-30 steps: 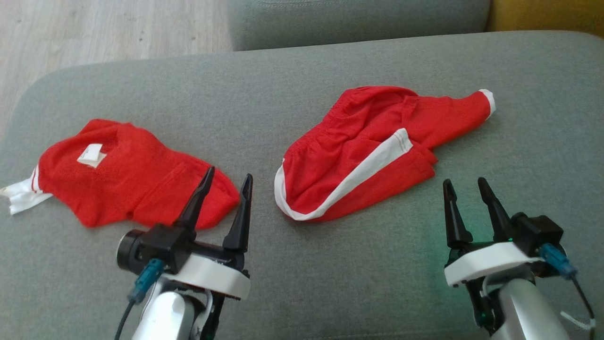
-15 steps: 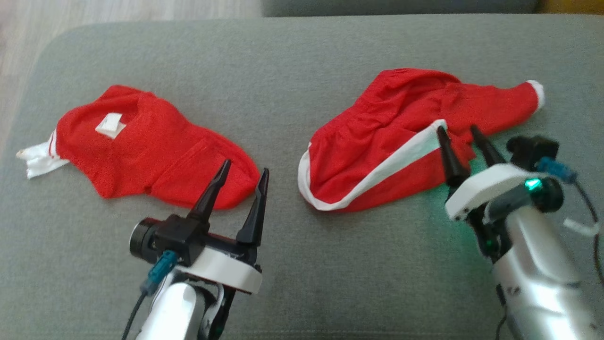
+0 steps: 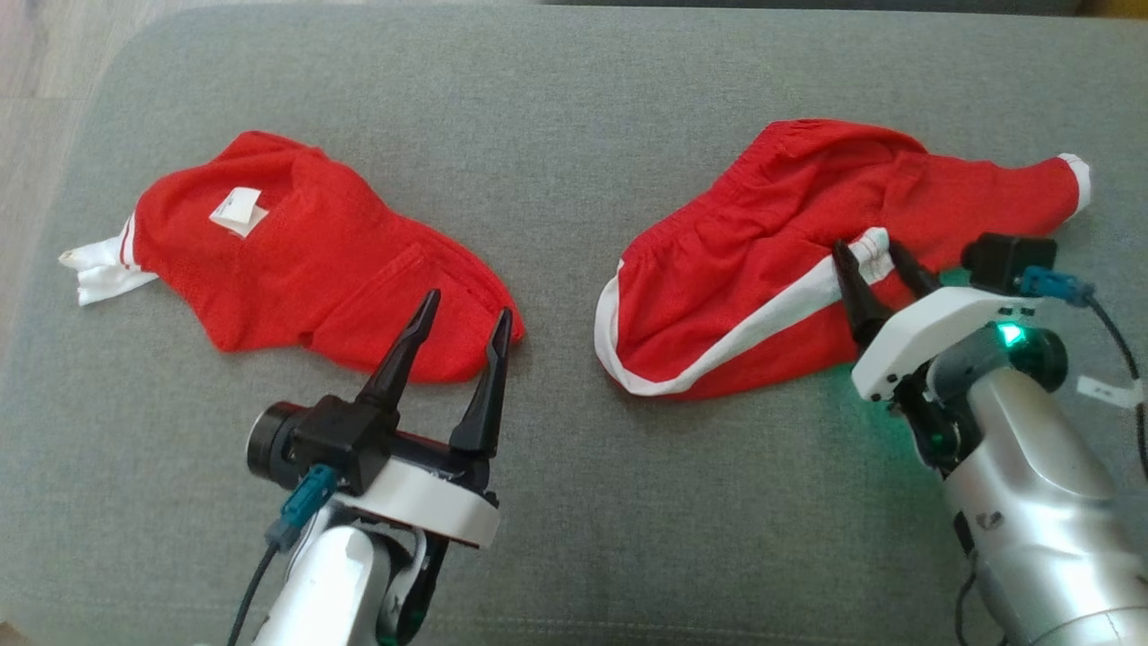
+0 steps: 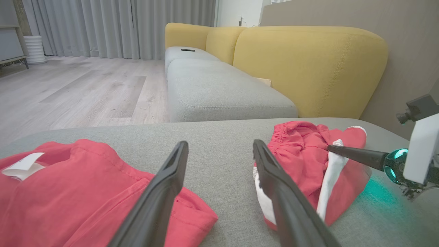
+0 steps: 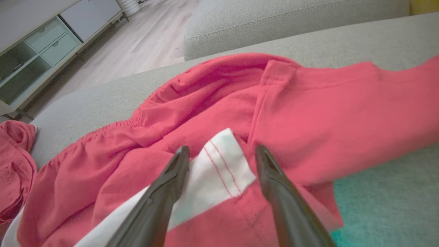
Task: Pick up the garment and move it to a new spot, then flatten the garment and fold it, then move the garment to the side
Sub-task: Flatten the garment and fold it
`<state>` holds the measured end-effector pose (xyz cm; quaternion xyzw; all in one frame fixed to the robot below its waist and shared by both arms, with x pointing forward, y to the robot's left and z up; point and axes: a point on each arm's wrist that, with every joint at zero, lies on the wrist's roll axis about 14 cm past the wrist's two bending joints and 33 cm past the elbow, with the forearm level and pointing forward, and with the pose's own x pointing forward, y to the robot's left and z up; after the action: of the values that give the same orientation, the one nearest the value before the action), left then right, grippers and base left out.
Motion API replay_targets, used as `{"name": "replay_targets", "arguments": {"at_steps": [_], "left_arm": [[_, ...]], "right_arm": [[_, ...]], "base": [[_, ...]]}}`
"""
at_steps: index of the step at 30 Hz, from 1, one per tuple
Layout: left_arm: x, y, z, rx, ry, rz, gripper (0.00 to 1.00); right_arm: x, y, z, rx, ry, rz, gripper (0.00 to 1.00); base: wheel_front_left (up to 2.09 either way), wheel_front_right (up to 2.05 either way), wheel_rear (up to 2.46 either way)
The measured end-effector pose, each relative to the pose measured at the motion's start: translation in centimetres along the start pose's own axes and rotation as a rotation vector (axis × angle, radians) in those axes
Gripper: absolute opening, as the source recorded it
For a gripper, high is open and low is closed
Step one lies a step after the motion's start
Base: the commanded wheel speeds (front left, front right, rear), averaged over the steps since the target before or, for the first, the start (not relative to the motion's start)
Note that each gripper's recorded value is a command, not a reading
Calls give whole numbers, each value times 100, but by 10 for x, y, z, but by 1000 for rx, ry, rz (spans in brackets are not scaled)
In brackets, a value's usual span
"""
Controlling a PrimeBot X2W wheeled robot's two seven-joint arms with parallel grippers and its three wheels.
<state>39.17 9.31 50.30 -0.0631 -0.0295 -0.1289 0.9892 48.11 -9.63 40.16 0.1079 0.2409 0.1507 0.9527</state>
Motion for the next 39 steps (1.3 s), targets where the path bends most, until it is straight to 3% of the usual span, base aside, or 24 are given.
{"name": "replay_targets", "arguments": {"at_steps": [1,2,9,15,24,28,30,33,39], "left_arm": [[0,0,0,0,0,-1,100],[0,-1,0,0,-1,-3,100],[4,-8,4,-2,-14,-25,100],[7,-14,12,-2,-37,-43,100],[8,-35,13,-12,-43,-103,100],[11,-45,12,-18,-43,-133,100],[12,-48,11,-21,-41,-142,100],[13,-51,10,-24,-37,-152,100],[13,-51,12,-23,-42,-153,100]], "right_arm": [[0,1,-1,1,3,4,20],[-1,3,-2,2,4,8,0],[-11,1,9,11,-62,11,0],[-40,-33,29,33,-181,-68,0],[-108,-102,-10,86,-189,-284,0],[-131,-114,-33,138,-180,-360,0],[-136,-111,-40,141,-175,-374,100],[-137,-105,-28,132,-232,-376,100],[-141,-78,28,17,-454,-319,100]], "base": [[0,0,0],[0,0,0],[0,0,0],[0,0,0],[0,0,0],[0,0,0],[0,0,0],[0,0,0],[0,0,0]]}}
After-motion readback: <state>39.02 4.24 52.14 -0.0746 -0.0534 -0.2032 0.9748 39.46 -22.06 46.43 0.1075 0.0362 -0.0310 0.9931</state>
